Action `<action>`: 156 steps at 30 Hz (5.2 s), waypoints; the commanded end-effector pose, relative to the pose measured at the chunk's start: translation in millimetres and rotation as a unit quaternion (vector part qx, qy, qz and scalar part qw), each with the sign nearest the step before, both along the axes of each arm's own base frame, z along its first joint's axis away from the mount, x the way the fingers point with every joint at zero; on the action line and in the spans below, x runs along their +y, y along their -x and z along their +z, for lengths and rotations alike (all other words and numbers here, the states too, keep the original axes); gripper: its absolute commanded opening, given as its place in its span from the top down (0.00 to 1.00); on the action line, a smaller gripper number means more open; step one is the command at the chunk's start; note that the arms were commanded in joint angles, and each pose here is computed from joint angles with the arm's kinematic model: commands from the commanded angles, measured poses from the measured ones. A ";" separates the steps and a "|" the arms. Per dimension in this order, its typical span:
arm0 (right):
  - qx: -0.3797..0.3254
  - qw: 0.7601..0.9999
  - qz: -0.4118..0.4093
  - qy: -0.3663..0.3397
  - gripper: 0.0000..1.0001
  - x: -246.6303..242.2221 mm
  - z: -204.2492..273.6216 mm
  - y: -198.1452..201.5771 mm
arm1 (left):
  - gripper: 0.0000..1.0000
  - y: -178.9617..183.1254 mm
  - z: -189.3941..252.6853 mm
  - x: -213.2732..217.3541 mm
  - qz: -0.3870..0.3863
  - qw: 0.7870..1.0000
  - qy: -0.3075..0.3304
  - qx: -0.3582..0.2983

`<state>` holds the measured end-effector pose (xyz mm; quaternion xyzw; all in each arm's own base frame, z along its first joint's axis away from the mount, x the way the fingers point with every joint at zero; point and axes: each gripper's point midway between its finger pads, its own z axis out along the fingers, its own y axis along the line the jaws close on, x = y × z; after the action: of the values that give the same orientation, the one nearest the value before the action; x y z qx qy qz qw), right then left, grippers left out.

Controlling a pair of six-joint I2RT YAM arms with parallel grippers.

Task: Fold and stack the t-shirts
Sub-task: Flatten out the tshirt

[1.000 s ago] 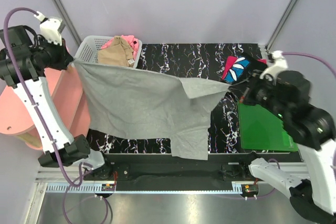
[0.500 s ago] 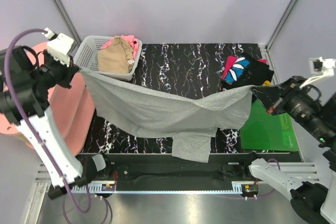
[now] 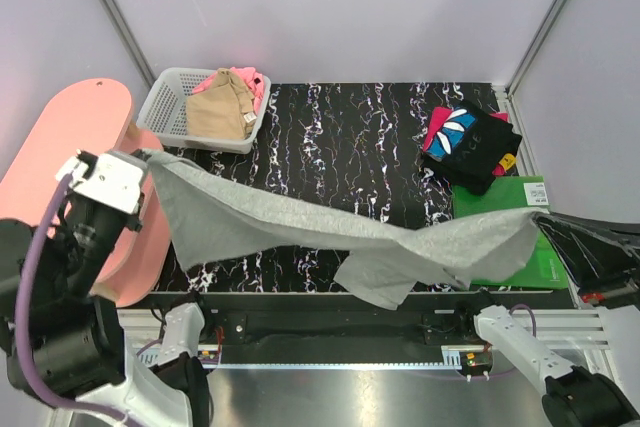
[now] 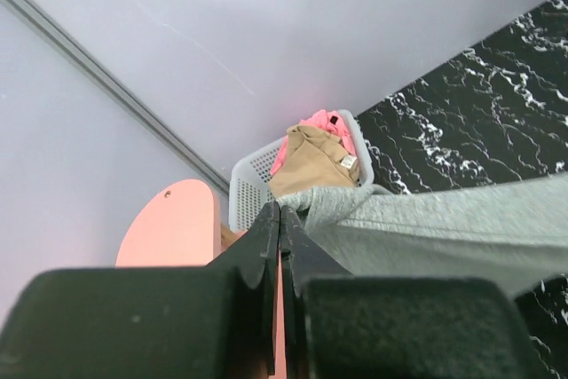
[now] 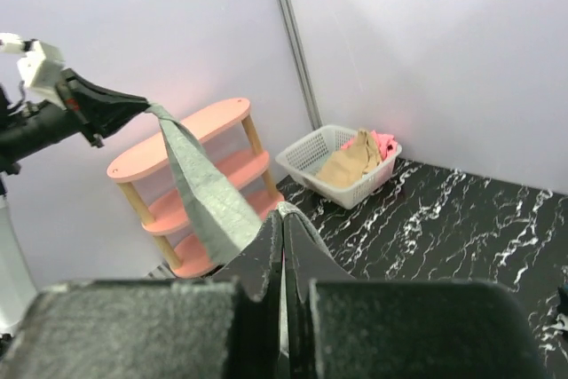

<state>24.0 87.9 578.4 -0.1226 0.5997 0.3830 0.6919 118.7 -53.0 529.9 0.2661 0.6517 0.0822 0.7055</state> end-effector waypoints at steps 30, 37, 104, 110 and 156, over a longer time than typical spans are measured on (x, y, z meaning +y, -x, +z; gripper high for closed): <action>0.099 0.955 -0.266 0.092 1.00 27.1 -5.3 -315.5 | 1.00 -244.3 -4.0 25.4 0.121 0.965 0.206 0.109; 0.047 0.983 -0.175 0.022 1.00 28.6 40.8 -222.6 | 1.00 -115.5 73.5 40.8 0.092 0.970 0.223 -0.026; 0.266 0.942 -0.197 0.056 1.00 5.2 -182.9 -306.2 | 1.00 -197.4 -163.9 57.1 0.130 0.955 0.144 0.224; 0.207 0.962 -0.174 0.037 1.00 0.4 -135.5 -224.3 | 1.00 -127.2 -109.3 32.7 0.062 0.975 0.167 0.135; 0.369 0.878 -0.281 0.118 1.00 -7.6 -309.8 -444.5 | 1.00 -319.7 -339.7 125.4 0.262 0.887 0.024 0.379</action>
<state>450.2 86.1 238.1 0.1151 0.8867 0.1182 0.4320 407.6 57.6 159.6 0.0876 0.9396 0.0975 0.3161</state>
